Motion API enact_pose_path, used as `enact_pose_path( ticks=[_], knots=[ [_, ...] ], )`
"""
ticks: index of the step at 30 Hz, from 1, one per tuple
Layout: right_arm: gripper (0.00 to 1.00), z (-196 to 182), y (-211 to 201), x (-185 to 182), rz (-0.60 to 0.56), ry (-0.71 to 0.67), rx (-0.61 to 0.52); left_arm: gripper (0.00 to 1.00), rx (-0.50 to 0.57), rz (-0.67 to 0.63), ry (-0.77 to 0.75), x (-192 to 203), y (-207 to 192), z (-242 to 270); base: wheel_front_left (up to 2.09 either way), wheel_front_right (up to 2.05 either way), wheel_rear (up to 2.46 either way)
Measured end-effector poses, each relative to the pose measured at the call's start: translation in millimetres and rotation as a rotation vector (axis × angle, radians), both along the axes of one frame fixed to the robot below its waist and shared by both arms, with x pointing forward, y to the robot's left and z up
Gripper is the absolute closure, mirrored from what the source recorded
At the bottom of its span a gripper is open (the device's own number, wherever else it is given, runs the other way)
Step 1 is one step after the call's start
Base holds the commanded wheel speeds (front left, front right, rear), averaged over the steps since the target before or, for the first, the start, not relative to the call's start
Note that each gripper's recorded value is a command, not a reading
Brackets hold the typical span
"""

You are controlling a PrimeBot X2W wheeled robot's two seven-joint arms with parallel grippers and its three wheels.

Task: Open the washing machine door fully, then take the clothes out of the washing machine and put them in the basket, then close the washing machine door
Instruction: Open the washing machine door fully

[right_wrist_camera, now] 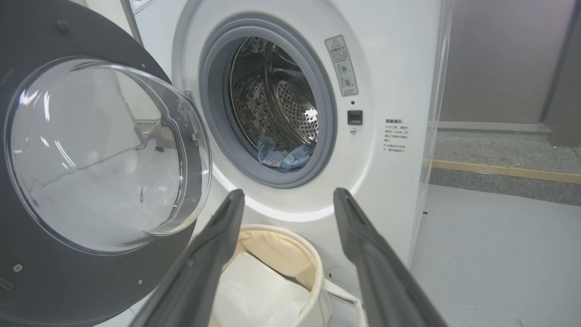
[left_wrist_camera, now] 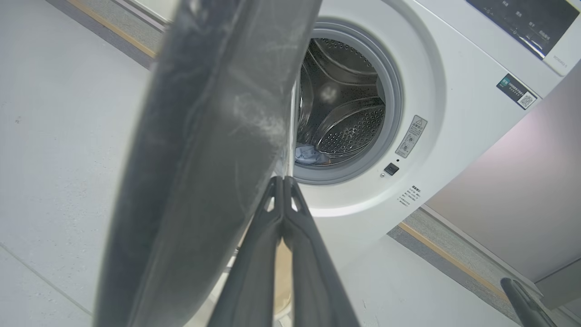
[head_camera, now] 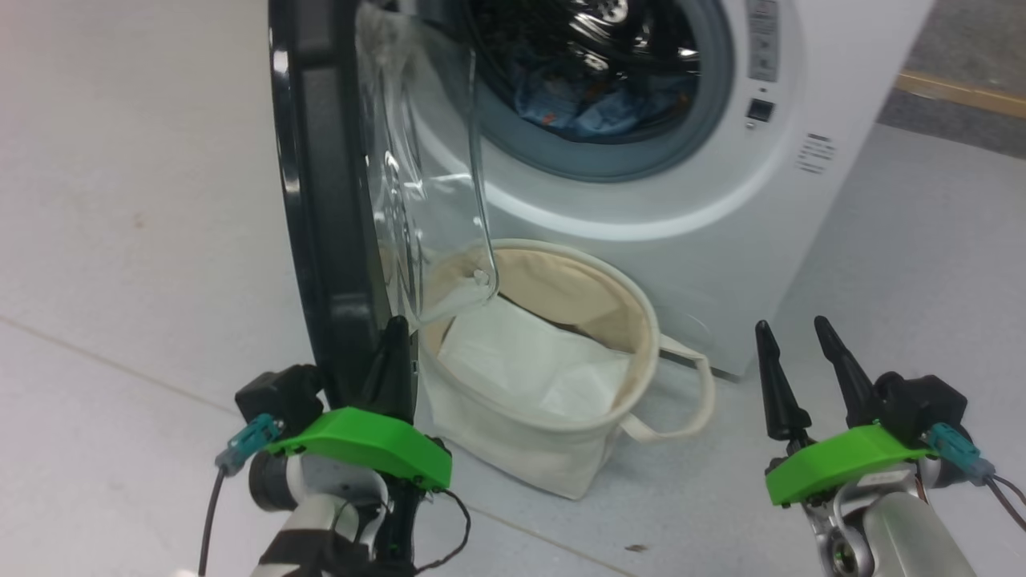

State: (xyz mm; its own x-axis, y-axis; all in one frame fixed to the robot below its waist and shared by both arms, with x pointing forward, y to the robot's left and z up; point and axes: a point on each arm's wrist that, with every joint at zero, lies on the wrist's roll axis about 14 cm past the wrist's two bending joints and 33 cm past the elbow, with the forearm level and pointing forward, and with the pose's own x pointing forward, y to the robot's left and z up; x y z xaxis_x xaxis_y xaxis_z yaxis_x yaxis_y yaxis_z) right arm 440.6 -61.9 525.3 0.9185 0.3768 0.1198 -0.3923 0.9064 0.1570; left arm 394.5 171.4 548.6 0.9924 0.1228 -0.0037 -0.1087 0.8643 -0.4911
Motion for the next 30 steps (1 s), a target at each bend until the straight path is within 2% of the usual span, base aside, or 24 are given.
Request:
enact_pose_path(
  ticks=[7, 13, 30],
  knots=[
    [0.00, -3, 37, 2, 0.090, 0.012, 0.019, 1.00, 0.027, 0.112, 0.009, -11, 42, -4, 0.00, 0.00, 0.00],
    [0.00, -15, 64, 5, 0.158, 0.043, 0.025, 1.00, 0.101, 0.204, 0.020, -12, 83, -6, 0.00, 0.00, 0.00],
    [0.00, -52, 109, 36, 0.279, 0.093, 0.034, 1.00, 0.148, 0.516, 0.056, -17, 204, -11, 0.00, 0.00, 0.00]
  ],
)
